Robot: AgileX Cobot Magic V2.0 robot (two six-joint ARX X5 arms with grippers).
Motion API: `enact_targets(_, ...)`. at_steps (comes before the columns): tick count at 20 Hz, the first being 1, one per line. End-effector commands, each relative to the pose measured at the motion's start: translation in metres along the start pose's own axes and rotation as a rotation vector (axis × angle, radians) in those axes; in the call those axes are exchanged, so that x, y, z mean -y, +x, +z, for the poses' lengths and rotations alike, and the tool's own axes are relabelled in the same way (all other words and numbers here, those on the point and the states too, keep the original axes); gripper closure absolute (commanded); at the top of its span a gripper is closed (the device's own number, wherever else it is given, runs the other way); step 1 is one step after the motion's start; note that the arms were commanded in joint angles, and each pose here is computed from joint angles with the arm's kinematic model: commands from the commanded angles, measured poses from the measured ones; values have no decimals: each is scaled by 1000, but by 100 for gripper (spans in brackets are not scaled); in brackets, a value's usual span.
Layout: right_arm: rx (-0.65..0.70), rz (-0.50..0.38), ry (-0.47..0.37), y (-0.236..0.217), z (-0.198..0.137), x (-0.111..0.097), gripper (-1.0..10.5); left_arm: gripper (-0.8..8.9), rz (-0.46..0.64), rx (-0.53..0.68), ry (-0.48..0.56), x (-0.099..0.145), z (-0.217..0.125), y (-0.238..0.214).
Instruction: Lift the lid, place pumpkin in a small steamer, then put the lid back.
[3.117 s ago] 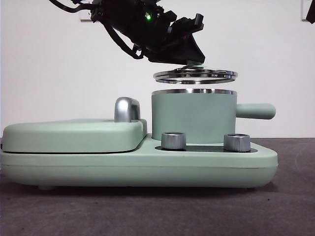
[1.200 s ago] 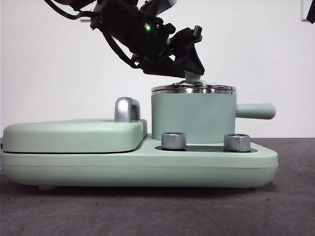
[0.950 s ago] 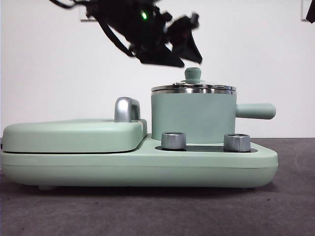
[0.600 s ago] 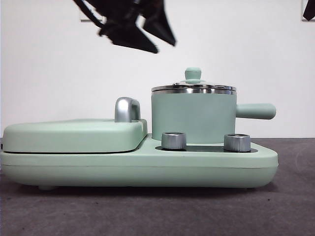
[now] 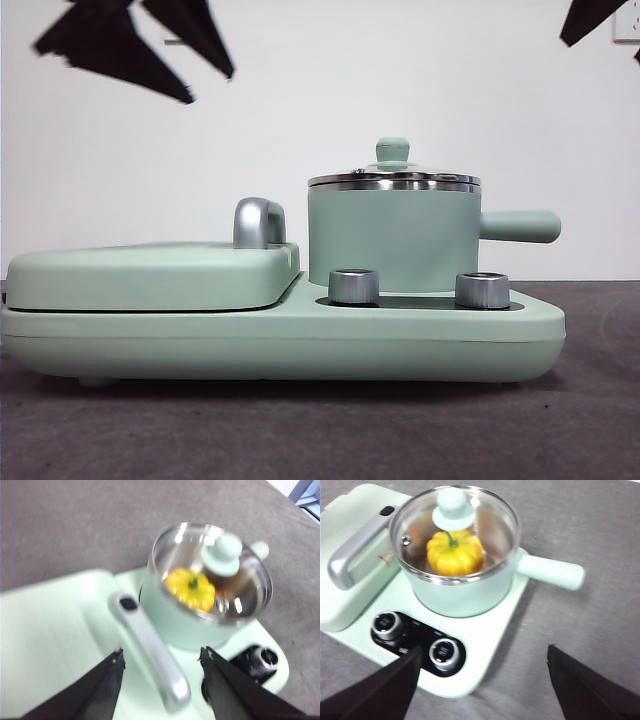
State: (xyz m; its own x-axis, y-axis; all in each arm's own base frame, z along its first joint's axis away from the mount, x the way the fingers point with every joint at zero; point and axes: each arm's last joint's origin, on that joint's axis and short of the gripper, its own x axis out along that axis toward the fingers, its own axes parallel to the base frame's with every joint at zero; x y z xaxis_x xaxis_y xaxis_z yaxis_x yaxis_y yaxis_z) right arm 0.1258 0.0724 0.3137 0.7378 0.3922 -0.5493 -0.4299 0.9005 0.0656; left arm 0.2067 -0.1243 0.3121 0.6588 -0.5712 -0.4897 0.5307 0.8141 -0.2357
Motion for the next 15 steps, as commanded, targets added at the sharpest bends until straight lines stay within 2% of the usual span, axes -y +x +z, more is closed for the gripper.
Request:
enact_targets(1,-2,24,-15,6,3,-2,560,560,27,17,-48,-1,-10,-10)
enact_targets(7,-17,70,-19,18,7,-4,560,561,43,27,-101,-2,-36,-32)
enact_targets(15,-49,111,-14,21,5,-6,560,563,94,-54,-112,-4,-47,-40)
